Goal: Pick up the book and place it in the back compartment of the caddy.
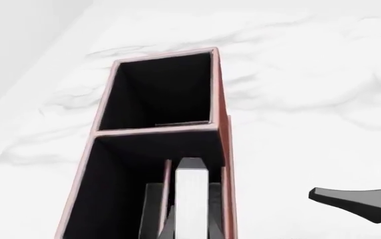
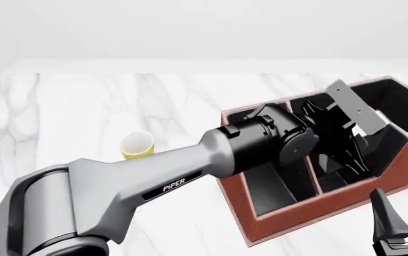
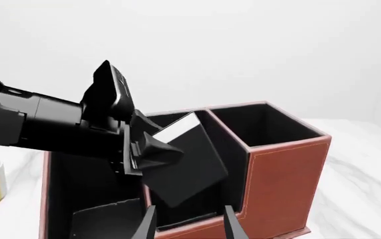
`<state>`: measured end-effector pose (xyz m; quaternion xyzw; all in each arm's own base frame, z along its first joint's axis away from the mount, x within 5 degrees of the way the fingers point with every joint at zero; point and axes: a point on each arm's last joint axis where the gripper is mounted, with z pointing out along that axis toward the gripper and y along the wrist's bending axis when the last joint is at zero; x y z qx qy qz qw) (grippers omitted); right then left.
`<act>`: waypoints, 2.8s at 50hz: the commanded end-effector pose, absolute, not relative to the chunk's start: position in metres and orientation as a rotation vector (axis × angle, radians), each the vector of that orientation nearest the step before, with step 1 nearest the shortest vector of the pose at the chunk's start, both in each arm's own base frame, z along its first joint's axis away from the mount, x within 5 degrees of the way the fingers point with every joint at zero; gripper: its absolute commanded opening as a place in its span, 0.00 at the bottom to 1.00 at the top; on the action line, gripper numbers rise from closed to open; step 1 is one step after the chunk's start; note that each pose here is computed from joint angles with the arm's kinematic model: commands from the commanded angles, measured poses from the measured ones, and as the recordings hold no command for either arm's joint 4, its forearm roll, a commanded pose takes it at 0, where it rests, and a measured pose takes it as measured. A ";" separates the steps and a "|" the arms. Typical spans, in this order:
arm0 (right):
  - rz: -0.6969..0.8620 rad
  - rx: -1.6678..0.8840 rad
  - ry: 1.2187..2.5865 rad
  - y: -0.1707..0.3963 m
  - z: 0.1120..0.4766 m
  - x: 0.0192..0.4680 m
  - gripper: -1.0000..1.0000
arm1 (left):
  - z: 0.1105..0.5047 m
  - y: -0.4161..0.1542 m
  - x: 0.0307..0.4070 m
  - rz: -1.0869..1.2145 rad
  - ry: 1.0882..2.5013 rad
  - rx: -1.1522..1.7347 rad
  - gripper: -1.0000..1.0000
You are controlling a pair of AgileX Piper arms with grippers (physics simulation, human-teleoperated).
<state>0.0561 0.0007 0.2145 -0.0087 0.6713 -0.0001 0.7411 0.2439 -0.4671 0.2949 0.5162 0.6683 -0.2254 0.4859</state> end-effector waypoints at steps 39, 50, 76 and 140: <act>0.001 -0.020 1.472 0.001 0.214 0.056 1.00 | 0.220 -0.487 0.288 -0.454 1.706 1.306 0.00; 0.001 -0.019 1.472 0.001 0.214 0.056 1.00 | 0.207 -0.490 0.297 -0.435 1.738 1.317 0.00; -0.002 -0.018 1.472 0.001 0.215 0.056 1.00 | 0.225 -0.485 0.301 -0.447 1.737 1.278 1.00; -0.012 -0.019 1.468 0.000 0.215 0.056 1.00 | 0.365 -0.217 0.317 -0.274 1.640 0.713 1.00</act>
